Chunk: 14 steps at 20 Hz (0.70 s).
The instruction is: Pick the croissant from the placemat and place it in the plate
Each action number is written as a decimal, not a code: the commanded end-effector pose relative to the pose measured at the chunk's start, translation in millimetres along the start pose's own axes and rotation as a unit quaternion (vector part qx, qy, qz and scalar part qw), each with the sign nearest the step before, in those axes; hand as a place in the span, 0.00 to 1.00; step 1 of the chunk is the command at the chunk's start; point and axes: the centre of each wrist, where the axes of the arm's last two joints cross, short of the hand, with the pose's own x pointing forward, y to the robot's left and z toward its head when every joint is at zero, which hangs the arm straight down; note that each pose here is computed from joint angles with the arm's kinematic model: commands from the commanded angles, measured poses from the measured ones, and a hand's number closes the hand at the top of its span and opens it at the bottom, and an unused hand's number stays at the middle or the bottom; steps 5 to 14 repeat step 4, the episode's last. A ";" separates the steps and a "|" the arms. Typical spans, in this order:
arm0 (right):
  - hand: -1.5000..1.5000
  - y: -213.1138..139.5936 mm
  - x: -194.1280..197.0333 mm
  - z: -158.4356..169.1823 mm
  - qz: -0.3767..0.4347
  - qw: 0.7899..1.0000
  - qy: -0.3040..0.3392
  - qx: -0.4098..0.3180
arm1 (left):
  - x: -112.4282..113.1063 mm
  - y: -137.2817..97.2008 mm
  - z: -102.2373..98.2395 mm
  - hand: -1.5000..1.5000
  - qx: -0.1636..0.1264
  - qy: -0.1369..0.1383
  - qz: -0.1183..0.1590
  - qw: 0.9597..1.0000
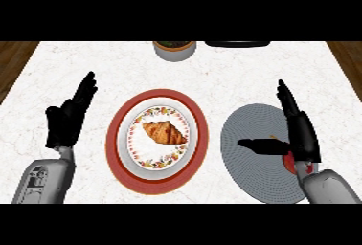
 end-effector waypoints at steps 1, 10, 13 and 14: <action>0.00 -36.9 -21.4 8.1 -0.010 1.000 0.003 -0.001 | 9.9 -7.1 6.9 0.50 0.002 0.003 -0.002 1.000; 0.00 -24.1 -36.3 -7.9 -0.009 1.000 0.009 -0.002 | 7.9 8.1 8.2 0.50 -0.010 0.005 -0.001 1.000; 0.00 -24.1 -36.3 -7.9 -0.009 1.000 0.009 -0.002 | 7.9 8.1 8.2 0.50 -0.010 0.005 -0.001 1.000; 0.00 -24.1 -36.3 -7.9 -0.009 1.000 0.009 -0.002 | 7.9 8.1 8.2 0.50 -0.010 0.005 -0.001 1.000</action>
